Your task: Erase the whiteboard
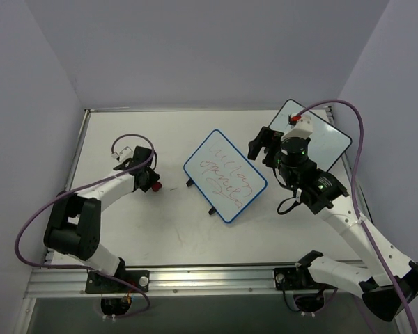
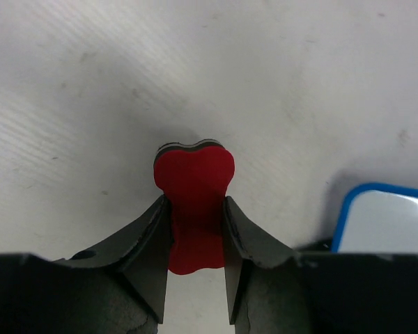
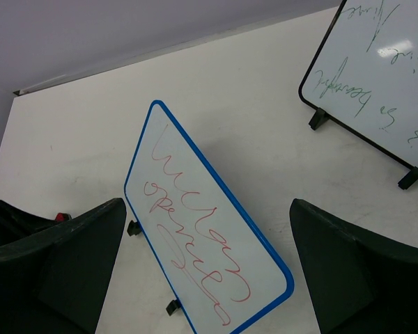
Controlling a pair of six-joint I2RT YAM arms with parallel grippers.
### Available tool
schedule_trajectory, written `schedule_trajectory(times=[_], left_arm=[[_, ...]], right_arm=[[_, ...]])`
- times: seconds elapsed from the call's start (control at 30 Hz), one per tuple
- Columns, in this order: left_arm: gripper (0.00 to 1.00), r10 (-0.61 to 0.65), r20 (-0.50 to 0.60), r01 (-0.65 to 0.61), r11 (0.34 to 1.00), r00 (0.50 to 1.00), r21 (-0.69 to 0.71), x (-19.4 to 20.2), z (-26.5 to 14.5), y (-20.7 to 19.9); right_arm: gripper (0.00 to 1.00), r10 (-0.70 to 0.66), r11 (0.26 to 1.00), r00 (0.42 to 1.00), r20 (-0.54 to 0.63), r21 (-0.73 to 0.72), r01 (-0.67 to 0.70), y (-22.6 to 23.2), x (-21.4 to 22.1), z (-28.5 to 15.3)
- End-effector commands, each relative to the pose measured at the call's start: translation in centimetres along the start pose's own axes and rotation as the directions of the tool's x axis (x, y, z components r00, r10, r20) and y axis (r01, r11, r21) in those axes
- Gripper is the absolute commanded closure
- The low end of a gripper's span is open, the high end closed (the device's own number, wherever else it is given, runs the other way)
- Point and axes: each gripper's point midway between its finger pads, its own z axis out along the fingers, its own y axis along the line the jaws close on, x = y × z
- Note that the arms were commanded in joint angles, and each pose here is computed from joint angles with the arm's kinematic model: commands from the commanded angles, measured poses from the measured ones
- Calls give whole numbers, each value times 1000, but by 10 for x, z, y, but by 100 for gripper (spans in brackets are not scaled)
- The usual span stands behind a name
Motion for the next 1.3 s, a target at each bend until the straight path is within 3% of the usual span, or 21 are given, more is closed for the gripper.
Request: schedule_trajectory(times=[0.0, 0.1, 0.13, 0.17, 0.23, 0.4, 0.43, 0.53, 0.9, 1.07, 1.27], left_arm=[[98, 67, 42, -77, 938, 997, 338, -28, -35, -62], [98, 106, 14, -99, 867, 994, 489, -33, -54, -85], [98, 88, 52, -102, 797, 995, 595, -45, -68, -107], [98, 110, 0, -81, 731, 994, 677, -37, -78, -109], [98, 81, 3, -52, 617, 997, 785, -46, -99, -126], [98, 143, -40, -15, 368, 989, 930, -49, -142, -150], [98, 169, -44, -6, 282, 985, 959, -48, -160, -156], [98, 214, -51, 0, 232, 976, 973, -46, -168, -163], [98, 329, 36, -170, 389, 944, 905, -15, -135, -182], [98, 413, 89, -296, 470, 906, 831, 10, -115, -193], [98, 457, 105, -346, 486, 884, 802, 32, -92, -211]], right_arm=[[0, 19, 1000, 999, 36, 8, -19, 0, -7, 1], [0, 19, 1000, 999, 40, 18, -20, -3, -8, 1], [0, 20, 1000, 999, 39, 19, -20, -3, -8, 1], [0, 20, 1000, 999, 40, 22, -21, -4, -8, 1], [0, 18, 999, 999, 43, 27, -19, -5, -9, 0], [0, 17, 999, 998, 56, 37, -19, -8, -13, -4], [0, 17, 999, 998, 56, 41, -19, -9, -12, -4], [0, 16, 999, 998, 57, 51, -19, -11, -11, -2], [0, -7, 994, 999, 45, 112, 2, -26, -3, 9], [0, 6, 991, 999, 33, 136, -10, -37, 1, 15], [0, 25, 992, 1000, -1, 125, -25, -51, 7, 32]])
